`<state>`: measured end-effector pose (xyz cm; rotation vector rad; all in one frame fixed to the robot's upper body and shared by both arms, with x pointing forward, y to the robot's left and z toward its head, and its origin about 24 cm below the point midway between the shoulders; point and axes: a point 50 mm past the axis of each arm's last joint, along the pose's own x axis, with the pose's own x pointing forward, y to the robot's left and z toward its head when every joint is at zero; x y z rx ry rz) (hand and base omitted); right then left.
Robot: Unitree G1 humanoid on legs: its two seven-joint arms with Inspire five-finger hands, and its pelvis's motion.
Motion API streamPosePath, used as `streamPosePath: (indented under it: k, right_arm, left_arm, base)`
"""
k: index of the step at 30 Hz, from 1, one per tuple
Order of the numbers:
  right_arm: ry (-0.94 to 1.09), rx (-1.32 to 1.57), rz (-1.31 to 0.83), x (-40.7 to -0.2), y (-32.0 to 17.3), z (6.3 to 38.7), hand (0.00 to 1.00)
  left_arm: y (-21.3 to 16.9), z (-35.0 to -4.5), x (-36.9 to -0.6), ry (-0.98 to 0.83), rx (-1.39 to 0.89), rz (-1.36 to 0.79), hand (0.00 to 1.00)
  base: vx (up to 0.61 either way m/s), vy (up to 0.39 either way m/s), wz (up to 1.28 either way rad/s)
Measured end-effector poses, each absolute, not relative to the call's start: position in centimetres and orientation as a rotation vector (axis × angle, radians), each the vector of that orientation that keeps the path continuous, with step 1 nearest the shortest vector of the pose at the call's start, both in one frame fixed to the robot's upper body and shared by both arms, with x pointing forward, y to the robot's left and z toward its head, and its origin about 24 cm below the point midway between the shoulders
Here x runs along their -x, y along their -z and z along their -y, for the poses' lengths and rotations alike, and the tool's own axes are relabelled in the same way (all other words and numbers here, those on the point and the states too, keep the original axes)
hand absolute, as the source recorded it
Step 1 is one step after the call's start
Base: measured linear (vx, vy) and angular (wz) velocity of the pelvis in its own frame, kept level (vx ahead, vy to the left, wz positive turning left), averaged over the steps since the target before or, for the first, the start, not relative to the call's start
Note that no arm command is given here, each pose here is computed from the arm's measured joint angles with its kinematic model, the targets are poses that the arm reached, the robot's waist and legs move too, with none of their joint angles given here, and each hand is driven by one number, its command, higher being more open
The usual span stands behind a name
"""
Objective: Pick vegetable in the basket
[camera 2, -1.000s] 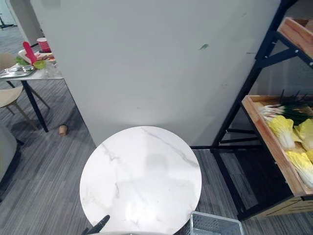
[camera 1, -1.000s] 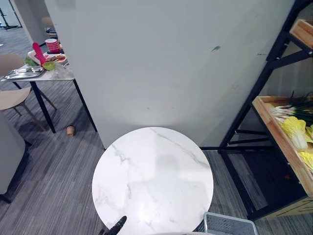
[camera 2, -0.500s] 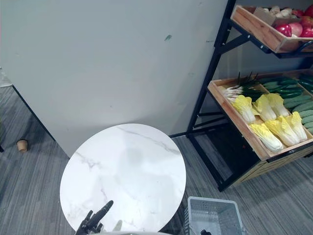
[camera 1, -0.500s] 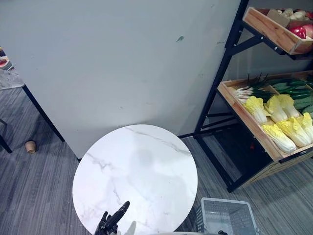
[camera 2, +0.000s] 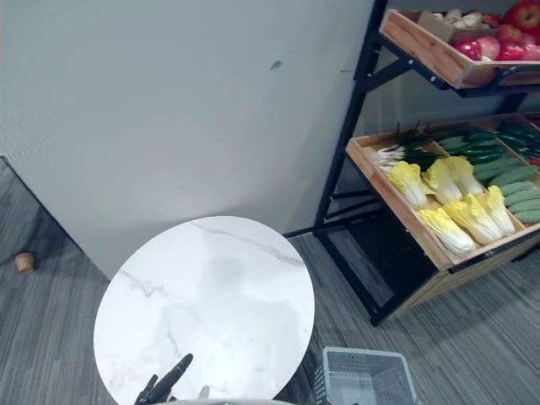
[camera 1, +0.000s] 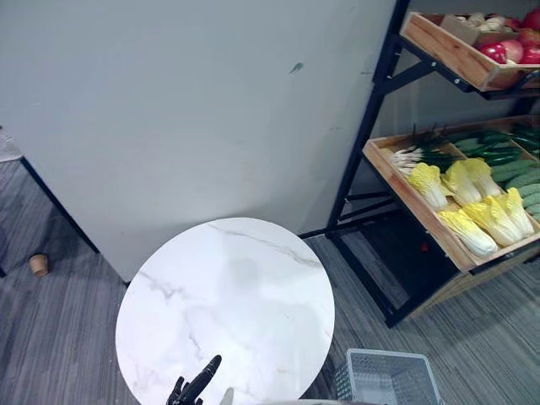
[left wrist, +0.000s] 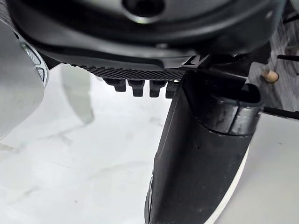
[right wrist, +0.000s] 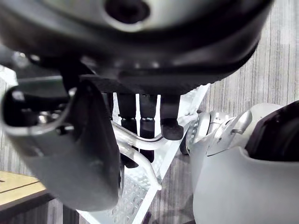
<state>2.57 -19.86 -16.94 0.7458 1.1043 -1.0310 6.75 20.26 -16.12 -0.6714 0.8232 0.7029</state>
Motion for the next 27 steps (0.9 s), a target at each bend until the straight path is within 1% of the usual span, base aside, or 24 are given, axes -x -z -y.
streamPosePath:
  k: [3,6,10,12,14,17,22,27]
  right_arm:
    - [1.006,-0.749,-1.077,-3.4,16.8,20.0,0.00]
    - [1.005,-0.750,-1.076,-3.1,16.8,20.1,0.00]
    - [1.014,-0.755,-1.071,-3.1,16.9,19.7,0.00]
    - [1.068,-0.761,-1.026,-3.1,16.8,20.5,0.00]
    - [1.091,-0.745,-1.026,-2.7,16.8,21.0,0.00]
    - [1.081,-0.727,-1.024,-3.0,16.7,21.4,0.00]
    - [1.032,-0.728,-1.064,-3.4,16.9,20.5,0.00]
    - [0.986,-0.701,-1.089,-3.3,16.9,20.5,0.00]
  left_arm:
    - [15.8,-20.3,-7.8,-0.716,0.703,-0.775,1.00]
    - [15.5,-20.1,-8.5,-0.718,0.714,-0.757,1.00]
    - [15.5,-21.1,-8.0,-0.775,0.730,-0.751,1.00]
    - [15.9,-20.4,-7.2,-0.789,0.755,-0.783,1.00]
    - [15.9,-20.1,-7.2,-0.776,0.759,-0.784,1.00]
    - [15.9,-20.1,-7.4,-0.765,0.761,-0.783,1.00]
    - [16.0,-19.9,-7.1,-0.740,0.748,-0.800,1.00]
    - [15.9,-19.8,-7.0,-0.711,0.723,-0.805,1.00]
  base:
    - [-0.09,-0.059,-0.91]
    - [-0.06,-0.035,-0.93]
    - [-0.01,-0.191,-1.00]
    - [-0.13,-0.253,-0.90]
    - [-0.09,-0.196,-0.57]
    - [-0.08,-0.116,-0.16]
    - [-0.11,-0.007,0.22]
    - [-0.10,0.017,0.13]
